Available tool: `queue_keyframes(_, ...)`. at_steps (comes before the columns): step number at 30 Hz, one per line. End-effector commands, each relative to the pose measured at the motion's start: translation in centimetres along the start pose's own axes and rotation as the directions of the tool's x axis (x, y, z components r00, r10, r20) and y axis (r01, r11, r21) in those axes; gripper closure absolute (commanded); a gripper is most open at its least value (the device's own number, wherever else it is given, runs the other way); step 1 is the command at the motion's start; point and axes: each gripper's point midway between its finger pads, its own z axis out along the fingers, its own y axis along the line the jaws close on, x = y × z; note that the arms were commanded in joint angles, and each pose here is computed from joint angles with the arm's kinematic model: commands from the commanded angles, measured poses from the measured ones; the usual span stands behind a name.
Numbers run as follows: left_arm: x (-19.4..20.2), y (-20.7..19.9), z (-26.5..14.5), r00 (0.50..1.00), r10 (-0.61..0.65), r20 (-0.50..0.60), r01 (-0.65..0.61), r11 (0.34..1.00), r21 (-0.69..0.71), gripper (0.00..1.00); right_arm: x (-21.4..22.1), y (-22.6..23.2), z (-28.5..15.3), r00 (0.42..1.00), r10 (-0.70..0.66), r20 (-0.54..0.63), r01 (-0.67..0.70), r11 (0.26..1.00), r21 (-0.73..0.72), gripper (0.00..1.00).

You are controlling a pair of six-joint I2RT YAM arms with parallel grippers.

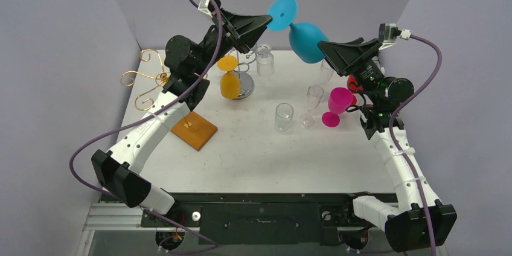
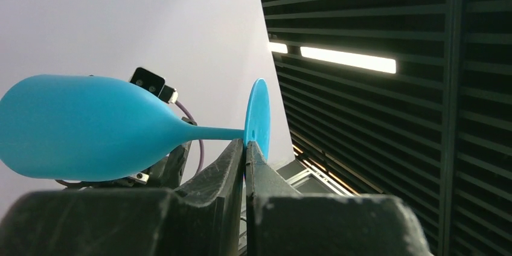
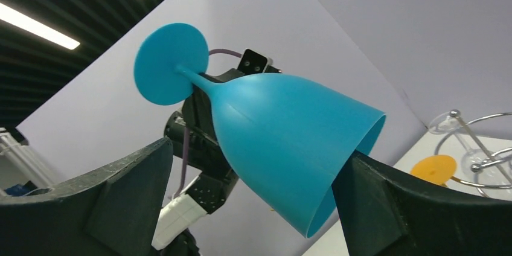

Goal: Take the wine glass off the wine glass rack
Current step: Place the wine glass at the center of the board.

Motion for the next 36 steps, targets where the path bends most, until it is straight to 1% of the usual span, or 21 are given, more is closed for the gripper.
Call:
queue_keyframes(1, 1.1, -3.8, -0.6, 1.000, 0.013, -0.026, -0.010, 0.991, 0.131, 1.00, 0.1, 4.8, -0.5, 1.000, 0.001, -0.011, -0.003, 0.982, -0.187, 0.10)
queue_keyframes(5, 1.3, -4.1, -0.9, 0.999, -0.012, -0.046, 0.019, 0.988, 0.155, 1.00, 0.1, 6.2, -0.9, 1.000, 0.008, -0.023, -0.013, 0.975, -0.220, 0.15)
queue_keyframes(9, 1.7, -4.3, -1.3, 0.997, -0.036, -0.075, 0.049, 0.983, 0.180, 1.00, 0.2, 7.6, -1.3, 0.999, 0.018, -0.033, -0.025, 0.965, -0.261, 0.27)
queue_keyframes(15, 2.5, -4.2, -1.8, 0.993, -0.042, -0.109, 0.061, 0.982, 0.181, 1.00, 0.2, 9.1, -1.8, 0.999, 0.029, -0.040, -0.040, 0.953, -0.301, 0.57)
queue_keyframes(19, 2.7, -3.4, -2.3, 0.993, -0.038, -0.111, 0.056, 0.986, 0.160, 0.98, 0.3, 9.6, -2.1, 0.999, 0.029, -0.044, -0.041, 0.954, -0.298, 0.82)
queue_keyframes(20, 2.8, -3.1, -2.4, 0.993, -0.037, -0.115, 0.054, 0.987, 0.153, 0.93, 0.4, 9.8, -2.2, 0.999, 0.025, -0.043, -0.036, 0.954, -0.296, 0.93)
queue_keyframes(21, 2.9, -3.0, -2.5, 0.993, -0.028, -0.114, 0.045, 0.988, 0.151, 0.91, 0.4, 9.3, -2.1, 0.999, 0.023, -0.042, -0.034, 0.962, -0.273, 0.98)
queue_keyframes(22, 3.0, -2.7, -2.8, 0.993, -0.024, -0.114, 0.040, 0.989, 0.141, 0.82, 0.4, 9.6, -2.3, 0.999, 0.013, -0.038, -0.023, 0.963, -0.267, 1.00)
queue_keyframes(24, 3.0, -1.8, -3.2, 0.995, -0.003, -0.102, 0.014, 0.994, 0.104, 0.69, 0.4, 9.3, -2.4, 0.999, -0.032, -0.023, 0.026, 0.974, -0.224, 1.00)
queue_keyframes(25, 3.1, -1.3, -3.4, 0.995, 0.039, -0.093, -0.030, 0.995, 0.090, 0.65, 0.5, 8.2, -2.3, 0.999, -0.027, -0.025, 0.022, 0.986, -0.163, 1.00)
queue_keyframes(26, 3.0, -0.3, -3.7, 0.996, 0.041, -0.080, -0.038, 0.999, 0.037, 0.55, 0.3, 8.8, -2.6, 0.997, -0.082, -0.013, 0.079, 0.985, -0.151, 1.00)
queue_keyframes(27, 2.9, 0.4, -3.9, 0.993, 0.093, -0.070, -0.092, 0.996, 0.010, 0.50, 0.4, 7.4, -2.6, 0.998, -0.064, -0.019, 0.063, 0.996, -0.069, 1.00)
queue_keyframes(28, 2.6, 2.0, -4.5, 0.991, 0.122, -0.052, -0.124, 0.991, -0.052, 0.41, 0.0, 8.1, -2.8, 0.990, -0.144, -0.008, 0.143, 0.988, -0.051, 1.00)
queue_keyframes(29, 2.5, 2.8, -4.9, 0.990, 0.133, -0.044, -0.136, 0.987, -0.081, 0.37, 0.1, 6.1, -3.0, 0.993, -0.117, -0.018, 0.118, 0.991, 0.061, 1.00)
queue_keyframes(30, 2.1, 4.2, -5.8, 0.987, 0.156, -0.029, -0.158, 0.979, -0.131, 0.27, -0.5, 6.8, -3.3, 0.980, -0.200, -0.010, 0.200, 0.976, 0.085, 1.00)
queue_keyframes(31, 1.9, 5.1, -6.2, 0.986, 0.166, -0.023, -0.167, 0.973, -0.160, 0.23, -0.4, 4.7, -3.9, 0.985, -0.173, -0.023, 0.174, 0.963, 0.207, 1.00)
queue_keyframes(32, 1.6, 6.4, -7.2, 0.981, 0.192, -0.013, -0.191, 0.959, -0.208, 0.15, -0.3, 3.9, -4.7, 0.979, -0.197, -0.060, 0.206, 0.935, 0.289, 1.00)
queue_keyframes(33, 1.2, 8.3, -8.0, 0.982, 0.191, -0.006, -0.186, 0.946, -0.267, 0.11, -1.0, 3.3, -5.2, 0.974, -0.223, -0.045, 0.224, 0.910, 0.349, 1.00)
queue_keyframes(34, 1.2, 8.6, -8.6, 0.972, 0.235, -0.012, -0.229, 0.932, -0.281, 0.06, -1.0, 2.9, -6.0, 0.967, -0.244, -0.073, 0.253, 0.879, 0.404, 1.00)
queue_keyframes(35, 1.0, 10.0, -9.4, 0.971, 0.237, -0.014, -0.228, 0.916, -0.331, 0.04, -1.9, 3.2, -6.5, 0.959, -0.279, -0.051, 0.272, 0.854, 0.444, 1.00)
queue_keyframes(36, 1.0, 10.4, -9.9, 0.959, 0.281, -0.027, -0.273, 0.898, -0.346, 0.02, -1.5, 2.0, -7.5, 0.958, -0.274, -0.088, 0.280, 0.816, 0.506, 1.00)
